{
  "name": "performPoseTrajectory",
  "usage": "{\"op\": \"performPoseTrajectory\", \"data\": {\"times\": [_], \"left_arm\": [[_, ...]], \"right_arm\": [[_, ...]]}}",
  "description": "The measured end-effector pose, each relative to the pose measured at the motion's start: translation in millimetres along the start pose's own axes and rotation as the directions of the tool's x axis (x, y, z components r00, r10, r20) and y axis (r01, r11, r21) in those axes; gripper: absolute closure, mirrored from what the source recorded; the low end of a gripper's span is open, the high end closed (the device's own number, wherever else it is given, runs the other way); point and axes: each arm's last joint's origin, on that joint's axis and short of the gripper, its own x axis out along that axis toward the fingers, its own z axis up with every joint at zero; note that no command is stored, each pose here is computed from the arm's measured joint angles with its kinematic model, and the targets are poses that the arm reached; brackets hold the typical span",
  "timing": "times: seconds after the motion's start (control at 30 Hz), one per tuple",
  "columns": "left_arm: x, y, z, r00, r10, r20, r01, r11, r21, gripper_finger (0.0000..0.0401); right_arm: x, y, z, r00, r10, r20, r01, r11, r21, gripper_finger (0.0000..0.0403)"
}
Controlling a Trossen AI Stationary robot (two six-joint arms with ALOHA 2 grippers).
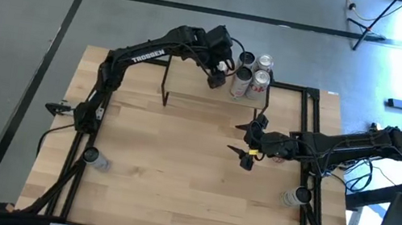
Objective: Place canned beverage on shelf
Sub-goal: Put the left black-red soda can on the shelf, then put the black-red soda can on the shelf aligned with the other black-red soda can
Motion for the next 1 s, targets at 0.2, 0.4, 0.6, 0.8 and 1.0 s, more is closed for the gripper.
{"op": "performPoseTrajectory", "data": {"times": [0.2,0.4,0.6,0.8,1.0], "left_arm": [[-1,1,0,0.999,0.036,0.001,-0.036,0.999,-0.014,0.0082],[-1,1,0,0.999,0.036,0.001,-0.036,0.999,-0.014,0.0082],[-10,2,3,0.997,0.067,0.035,-0.067,0.998,0.000,0.0082],[-40,3,4,0.993,0.078,0.092,-0.078,0.997,0.000,0.0082],[-81,-4,1,0.986,0.072,0.153,-0.075,0.997,0.011,0.0082]], "right_arm": [[0,0,0,1.000,0.000,0.000,0.000,1.000,0.000,0.0066],[0,0,0,1.000,0.000,0.000,0.000,1.000,0.000,0.0066],[0,0,0,1.000,0.000,0.000,0.000,1.000,0.000,0.0066],[2,1,-1,1.000,-0.001,-0.006,0.001,1.000,-0.002,0.0066],[4,1,-1,1.000,-0.010,-0.010,0.010,1.000,-0.004,0.0066]]}}
